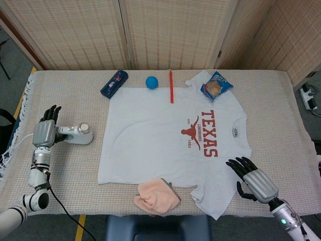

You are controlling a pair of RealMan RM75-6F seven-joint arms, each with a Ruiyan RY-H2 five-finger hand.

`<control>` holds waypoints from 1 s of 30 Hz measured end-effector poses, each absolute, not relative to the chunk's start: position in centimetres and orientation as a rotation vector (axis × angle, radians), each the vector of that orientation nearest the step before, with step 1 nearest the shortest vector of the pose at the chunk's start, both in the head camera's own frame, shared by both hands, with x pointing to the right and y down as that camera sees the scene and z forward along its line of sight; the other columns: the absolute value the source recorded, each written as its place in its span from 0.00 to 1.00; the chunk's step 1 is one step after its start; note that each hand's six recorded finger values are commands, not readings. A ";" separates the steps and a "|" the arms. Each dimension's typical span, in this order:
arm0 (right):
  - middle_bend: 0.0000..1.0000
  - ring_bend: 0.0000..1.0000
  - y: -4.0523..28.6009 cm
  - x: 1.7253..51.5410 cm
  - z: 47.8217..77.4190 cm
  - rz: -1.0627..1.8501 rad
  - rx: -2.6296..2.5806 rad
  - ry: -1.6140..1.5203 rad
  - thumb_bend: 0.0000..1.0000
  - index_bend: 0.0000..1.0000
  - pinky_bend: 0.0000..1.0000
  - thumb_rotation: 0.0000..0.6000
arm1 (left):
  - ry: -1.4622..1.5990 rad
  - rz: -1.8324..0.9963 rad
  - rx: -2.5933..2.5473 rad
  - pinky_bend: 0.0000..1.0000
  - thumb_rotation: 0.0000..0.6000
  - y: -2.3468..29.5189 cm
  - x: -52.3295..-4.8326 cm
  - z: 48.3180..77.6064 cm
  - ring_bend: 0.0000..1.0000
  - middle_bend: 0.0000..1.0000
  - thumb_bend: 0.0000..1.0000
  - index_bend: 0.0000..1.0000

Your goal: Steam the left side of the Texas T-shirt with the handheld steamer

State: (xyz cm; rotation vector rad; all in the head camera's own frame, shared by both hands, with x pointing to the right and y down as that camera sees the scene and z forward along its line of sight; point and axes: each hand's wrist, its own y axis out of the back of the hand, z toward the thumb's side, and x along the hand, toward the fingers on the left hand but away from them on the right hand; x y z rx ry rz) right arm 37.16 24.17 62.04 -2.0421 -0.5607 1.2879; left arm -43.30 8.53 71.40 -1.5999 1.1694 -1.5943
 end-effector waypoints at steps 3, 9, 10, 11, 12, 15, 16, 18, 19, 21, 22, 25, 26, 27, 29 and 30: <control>0.06 0.00 24.2 37.3 62.0 1.290 -2.040 -0.561 0.75 0.00 0.00 0.65 | 1.146 -1.614 -1.605 0.20 1.00 8.7 -43.5 71.7 0.05 0.05 0.36 0.00; 0.06 0.00 24.1 37.3 62.0 1.290 -2.037 -0.566 0.75 0.00 0.00 0.64 | 1.019 -1.709 -1.585 0.04 1.00 9.1 -44.2 72.2 0.00 0.00 0.07 0.00; 0.06 0.00 24.1 37.3 62.0 1.289 -2.037 -0.566 0.75 0.00 0.00 0.65 | 1.002 -1.724 -1.580 0.04 1.00 9.2 -44.3 72.3 0.00 0.00 0.04 0.00; 0.06 0.00 24.1 37.3 62.0 1.289 -2.038 -0.565 0.75 0.00 0.00 0.64 | 0.984 -1.742 -1.572 0.03 1.00 9.3 -44.4 72.3 0.00 0.00 0.02 0.00; 0.06 0.00 24.1 37.3 62.0 1.290 -2.038 -0.565 0.75 0.00 0.00 0.64 | 0.974 -1.753 -1.566 0.02 1.00 9.4 -44.5 72.2 0.00 0.00 0.00 0.00; 0.06 0.00 24.1 37.4 62.0 1.292 -2.037 -0.567 0.75 0.00 0.00 0.64 | 0.956 -1.772 -1.535 0.02 1.00 9.5 -44.9 71.9 0.00 0.00 0.00 0.00; 0.06 0.00 24.1 37.4 61.9 1.293 -2.036 -0.567 0.74 0.00 0.00 0.64 | 0.954 -1.774 -1.526 0.02 1.00 9.6 -45.0 71.7 0.00 0.00 0.00 0.00; 0.06 0.00 24.0 37.5 61.9 1.292 -2.033 -0.569 0.73 0.00 0.00 0.65 | 0.957 -1.775 -1.517 0.02 1.00 9.7 -45.2 71.4 0.00 0.00 0.00 0.00; 0.06 0.00 24.0 37.5 61.8 1.291 -2.031 -0.571 0.71 0.00 0.00 0.64 | 0.959 -1.775 -1.517 0.02 1.00 9.7 -45.2 71.2 0.00 0.00 0.00 0.00; 0.06 0.00 23.8 37.6 61.6 1.290 -2.023 -0.580 0.65 0.00 0.00 0.64 | 0.963 -1.775 -1.522 0.02 1.00 10.0 -45.3 70.9 0.00 0.00 0.00 0.00; 0.06 0.00 23.7 37.6 61.5 1.290 -2.019 -0.585 0.60 0.00 0.00 0.65 | 0.965 -1.775 -1.527 0.02 1.00 10.1 -45.3 70.7 0.00 0.00 0.00 0.00; 0.06 0.00 23.3 37.9 61.1 1.290 -1.998 -0.611 0.50 0.00 0.00 0.65 | 0.986 -1.765 -1.552 0.03 1.00 10.6 -45.2 69.9 0.00 0.00 0.00 0.00; 0.07 0.00 23.0 38.1 60.9 1.292 -1.985 -0.626 0.47 0.00 0.00 0.64 | 1.003 -1.757 -1.562 0.03 1.00 10.7 -45.1 69.6 0.00 0.00 0.01 0.00; 0.07 0.00 22.8 38.3 60.6 1.294 -1.975 -0.640 0.45 0.00 0.00 0.64 | 1.034 -1.741 -1.576 0.05 1.00 11.0 -45.1 69.0 0.00 0.00 0.01 0.00; 0.11 0.01 22.3 38.8 60.1 1.302 -1.948 -0.676 0.42 0.00 0.02 0.74 | 1.089 -1.712 -1.584 0.07 1.00 11.3 -45.3 68.0 0.00 0.01 0.03 0.04; 0.13 0.01 22.1 39.0 59.8 1.306 -1.931 -0.690 0.42 0.00 0.03 0.80 | 1.125 -1.691 -1.583 0.08 1.00 11.5 -45.5 67.3 0.00 0.03 0.03 0.08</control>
